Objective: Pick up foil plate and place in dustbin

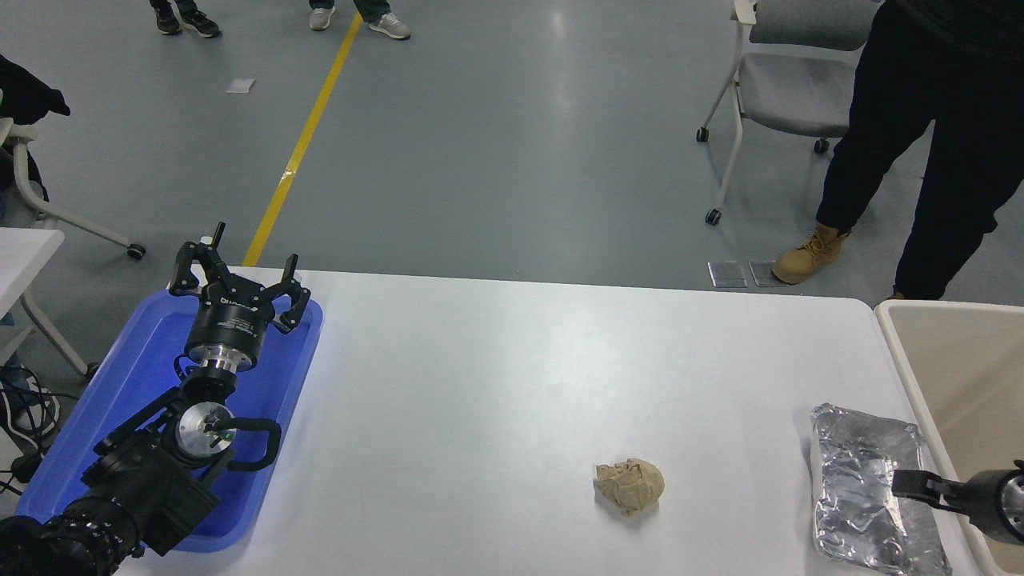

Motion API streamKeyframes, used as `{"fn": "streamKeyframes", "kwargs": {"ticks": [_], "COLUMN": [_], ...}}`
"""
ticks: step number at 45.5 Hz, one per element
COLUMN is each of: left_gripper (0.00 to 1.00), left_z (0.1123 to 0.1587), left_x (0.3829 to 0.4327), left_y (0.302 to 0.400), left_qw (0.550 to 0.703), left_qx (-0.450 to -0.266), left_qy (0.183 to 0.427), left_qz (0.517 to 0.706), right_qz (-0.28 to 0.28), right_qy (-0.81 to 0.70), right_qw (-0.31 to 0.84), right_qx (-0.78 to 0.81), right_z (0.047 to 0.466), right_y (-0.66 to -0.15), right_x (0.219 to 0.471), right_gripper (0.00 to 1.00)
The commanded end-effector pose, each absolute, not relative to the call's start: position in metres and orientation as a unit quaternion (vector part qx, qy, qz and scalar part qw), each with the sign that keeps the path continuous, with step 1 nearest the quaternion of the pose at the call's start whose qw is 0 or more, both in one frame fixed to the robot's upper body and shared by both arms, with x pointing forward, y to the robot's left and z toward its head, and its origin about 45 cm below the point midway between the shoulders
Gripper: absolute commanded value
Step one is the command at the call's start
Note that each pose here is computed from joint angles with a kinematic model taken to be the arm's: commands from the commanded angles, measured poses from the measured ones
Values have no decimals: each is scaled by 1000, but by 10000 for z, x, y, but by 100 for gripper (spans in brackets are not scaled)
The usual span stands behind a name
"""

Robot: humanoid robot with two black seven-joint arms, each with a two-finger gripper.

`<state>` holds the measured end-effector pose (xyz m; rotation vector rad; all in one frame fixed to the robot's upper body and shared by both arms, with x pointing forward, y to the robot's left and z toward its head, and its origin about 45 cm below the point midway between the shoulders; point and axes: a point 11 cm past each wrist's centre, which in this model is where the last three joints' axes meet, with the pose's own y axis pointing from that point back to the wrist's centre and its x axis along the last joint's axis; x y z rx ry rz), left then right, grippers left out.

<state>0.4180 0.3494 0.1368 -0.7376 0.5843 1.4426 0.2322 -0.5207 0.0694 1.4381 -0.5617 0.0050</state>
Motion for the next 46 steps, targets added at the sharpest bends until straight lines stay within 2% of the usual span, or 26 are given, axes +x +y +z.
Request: {"fn": "streamKeyframes", "kwargs": {"ticks": [1,6,9,13,16,25,46], "left_gripper": [100,100,100,100,100,100,100], "left_z": [1368,1368,1368,1368,1375,1368,1368], "left_x": [4180,4180,4180,4180,4185,4180,4180], "left_y": [3493,3493,3493,3493,3492,3493,3493], "left_qw": [652,652,652,652,652,652,652], "left_qx": [-325,-325,-325,-325,-325,-325,-325], "left_qy": [257,257,257,257,257,257,257], "left_qz": [635,635,635,635,635,635,635], "right_qz": [27,30,31,32,30,37,38], "right_qy": [-230,-225,-223,-220,-214,-200,-208], "right_qw": [724,722,721,720,718,719,721], "right_qx": [649,654,655,658,662,665,660], "right_z": [653,624,615,594,547,518,593], "right_y": [-5174,-5123,-5110,-5077,-5028,-5008,-5095], "right_x": [2329,2332,2326,2329,2310,2282,2298], "right_gripper": [78,73,59,49,35,1,0]}}
